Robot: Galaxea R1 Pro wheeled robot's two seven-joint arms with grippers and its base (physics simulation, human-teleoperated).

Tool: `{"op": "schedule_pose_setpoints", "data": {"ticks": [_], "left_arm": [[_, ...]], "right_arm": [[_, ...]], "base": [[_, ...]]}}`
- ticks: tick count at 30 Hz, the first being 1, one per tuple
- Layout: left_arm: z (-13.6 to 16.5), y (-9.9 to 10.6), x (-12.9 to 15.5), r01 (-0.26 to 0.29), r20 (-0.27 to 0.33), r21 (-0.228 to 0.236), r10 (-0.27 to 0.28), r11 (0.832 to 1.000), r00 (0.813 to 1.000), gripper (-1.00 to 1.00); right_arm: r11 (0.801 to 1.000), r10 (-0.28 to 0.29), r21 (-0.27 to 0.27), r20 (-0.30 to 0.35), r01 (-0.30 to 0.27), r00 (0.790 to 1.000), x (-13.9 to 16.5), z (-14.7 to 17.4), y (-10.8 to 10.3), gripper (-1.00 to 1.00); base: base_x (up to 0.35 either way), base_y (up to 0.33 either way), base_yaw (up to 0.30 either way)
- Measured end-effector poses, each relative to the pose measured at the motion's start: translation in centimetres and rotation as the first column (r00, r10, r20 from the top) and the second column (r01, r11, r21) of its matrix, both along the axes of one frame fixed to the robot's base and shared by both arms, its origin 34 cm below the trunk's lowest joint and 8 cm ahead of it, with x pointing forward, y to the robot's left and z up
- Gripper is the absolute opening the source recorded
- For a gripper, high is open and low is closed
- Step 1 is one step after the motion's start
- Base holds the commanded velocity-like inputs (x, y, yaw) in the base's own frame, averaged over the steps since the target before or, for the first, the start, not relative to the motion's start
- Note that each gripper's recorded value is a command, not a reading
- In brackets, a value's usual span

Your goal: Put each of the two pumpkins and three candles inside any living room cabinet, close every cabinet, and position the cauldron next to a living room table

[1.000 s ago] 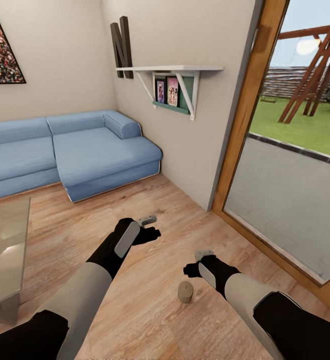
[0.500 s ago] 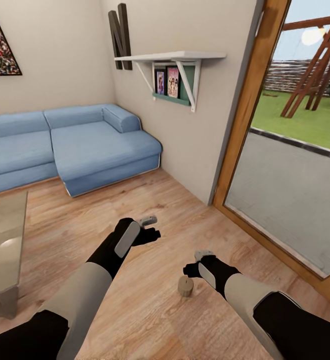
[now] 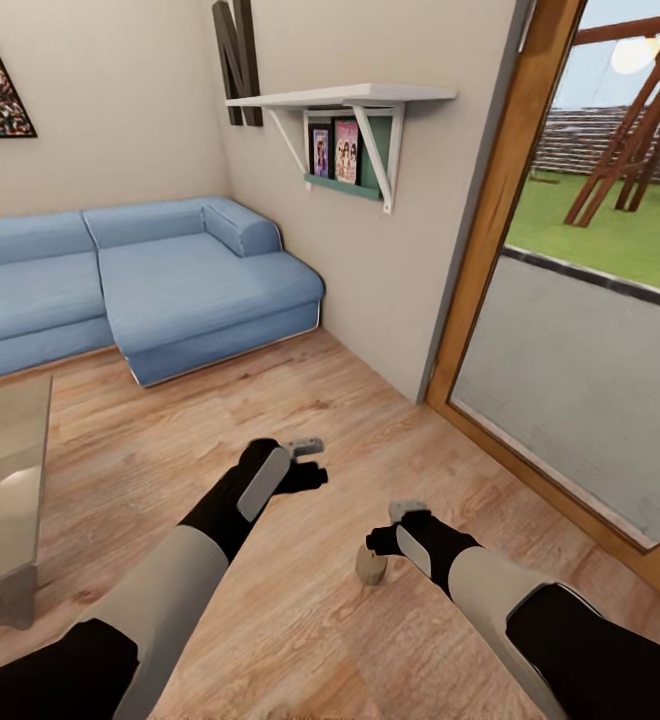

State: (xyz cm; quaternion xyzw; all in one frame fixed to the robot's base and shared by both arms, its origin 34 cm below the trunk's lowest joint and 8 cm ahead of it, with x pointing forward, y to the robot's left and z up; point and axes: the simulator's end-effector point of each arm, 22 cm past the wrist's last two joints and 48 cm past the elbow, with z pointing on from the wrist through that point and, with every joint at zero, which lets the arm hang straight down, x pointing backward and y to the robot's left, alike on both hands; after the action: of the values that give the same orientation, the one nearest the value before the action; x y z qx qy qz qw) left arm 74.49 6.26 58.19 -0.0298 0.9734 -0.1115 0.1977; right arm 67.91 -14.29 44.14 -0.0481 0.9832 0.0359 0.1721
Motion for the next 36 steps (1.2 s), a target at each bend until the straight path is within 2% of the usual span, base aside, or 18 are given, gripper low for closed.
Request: {"op": "schedule_pose_setpoints", "data": {"ticks": [14, 16, 21, 36], "left_arm": [[-1.5, -0.2, -0.4, 0.014, -0.021, 0.009, -0.014, 1.000, 1.000, 1.00], [-1.7, -0.2, -0.5, 0.014, -0.023, 0.009, -0.014, 1.000, 1.000, 1.00], [-2.1, -0.2, -0.6, 0.015, -0.031, 0.008, -0.014, 1.000, 0.999, 1.00], [-3.6, -0.3, -0.9, 0.015, -0.054, 0.007, -0.015, 1.000, 0.998, 1.00]], "right_arm": [[1.000, 0.002, -0.003, -0.026, -0.002, 1.000, -0.7, -1.3, -0.1, 1.00], [1.000, 0.004, -0.005, -0.045, -0.005, 0.999, -1.1, -1.6, -0.1, 1.00], [1.000, 0.019, -0.012, -0.155, -0.021, 0.988, -3.5, -2.5, -0.1, 1.00], [1.000, 0.022, -0.013, -0.195, -0.025, 0.981, -4.5, -3.8, -0.1, 1.00]], "base": [[0.019, 0.000, 0.000], [0.228, 0.000, 0.000], [0.263, 0.000, 0.000], [0.024, 0.000, 0.000]]}}
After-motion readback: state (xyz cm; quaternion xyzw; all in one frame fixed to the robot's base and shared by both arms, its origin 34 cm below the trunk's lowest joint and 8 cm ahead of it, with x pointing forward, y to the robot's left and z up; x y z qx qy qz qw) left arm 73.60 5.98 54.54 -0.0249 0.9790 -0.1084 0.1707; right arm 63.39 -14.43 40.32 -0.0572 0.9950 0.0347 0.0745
